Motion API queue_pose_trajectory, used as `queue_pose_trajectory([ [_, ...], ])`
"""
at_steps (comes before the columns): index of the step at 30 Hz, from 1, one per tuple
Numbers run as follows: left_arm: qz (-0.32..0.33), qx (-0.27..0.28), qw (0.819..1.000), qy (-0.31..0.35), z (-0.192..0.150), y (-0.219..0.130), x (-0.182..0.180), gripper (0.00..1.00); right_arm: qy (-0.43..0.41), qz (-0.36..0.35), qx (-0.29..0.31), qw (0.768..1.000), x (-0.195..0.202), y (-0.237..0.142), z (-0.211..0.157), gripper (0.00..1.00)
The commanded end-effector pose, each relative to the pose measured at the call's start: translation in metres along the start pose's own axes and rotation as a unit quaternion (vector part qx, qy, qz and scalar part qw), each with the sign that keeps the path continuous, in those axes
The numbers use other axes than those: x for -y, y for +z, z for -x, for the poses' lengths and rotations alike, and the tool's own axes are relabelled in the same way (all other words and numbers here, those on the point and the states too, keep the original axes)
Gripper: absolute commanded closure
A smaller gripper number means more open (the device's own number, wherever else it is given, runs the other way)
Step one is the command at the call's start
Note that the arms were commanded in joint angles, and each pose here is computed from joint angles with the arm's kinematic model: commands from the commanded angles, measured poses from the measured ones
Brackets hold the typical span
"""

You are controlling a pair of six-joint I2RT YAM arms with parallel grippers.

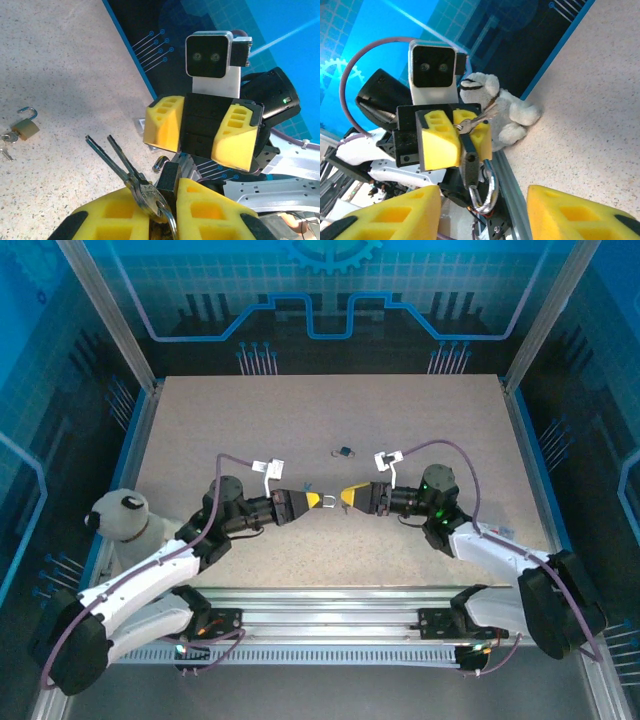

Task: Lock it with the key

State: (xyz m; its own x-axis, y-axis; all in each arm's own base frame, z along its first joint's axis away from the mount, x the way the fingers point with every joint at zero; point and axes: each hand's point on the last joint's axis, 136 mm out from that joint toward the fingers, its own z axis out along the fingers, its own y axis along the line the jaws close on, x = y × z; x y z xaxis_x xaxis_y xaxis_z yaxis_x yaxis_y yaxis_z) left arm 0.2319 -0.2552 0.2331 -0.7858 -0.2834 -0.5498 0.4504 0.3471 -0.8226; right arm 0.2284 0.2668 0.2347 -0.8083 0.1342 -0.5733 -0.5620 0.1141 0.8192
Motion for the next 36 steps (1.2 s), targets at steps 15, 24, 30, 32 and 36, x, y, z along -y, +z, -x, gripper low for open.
queue_pose_trajectory([
  [15,-0.044,0.016,0.999,0.011,0.02,0.009,0.019,1.0,-0.045,-0.017,-0.019,0.999,0.0,0.001,-0.011,0.54],
  [24,-0.05,0.017,0.999,0.008,0.019,0.008,0.02,1.0,-0.048,-0.012,-0.021,0.999,0.0,0.004,-0.013,0.55],
  [30,-0.054,0.015,0.998,0.004,0.016,0.009,0.02,1.0,-0.055,-0.007,-0.017,0.998,-0.004,0.005,-0.013,0.6],
  [32,-0.056,0.014,0.998,0.002,0.016,0.009,0.019,1.0,-0.057,-0.006,-0.016,0.998,-0.005,0.005,-0.013,0.61],
  [36,-0.06,0.013,0.998,-0.002,0.015,0.01,0.019,1.0,-0.063,0.0,-0.015,0.998,-0.009,0.006,-0.014,0.63],
])
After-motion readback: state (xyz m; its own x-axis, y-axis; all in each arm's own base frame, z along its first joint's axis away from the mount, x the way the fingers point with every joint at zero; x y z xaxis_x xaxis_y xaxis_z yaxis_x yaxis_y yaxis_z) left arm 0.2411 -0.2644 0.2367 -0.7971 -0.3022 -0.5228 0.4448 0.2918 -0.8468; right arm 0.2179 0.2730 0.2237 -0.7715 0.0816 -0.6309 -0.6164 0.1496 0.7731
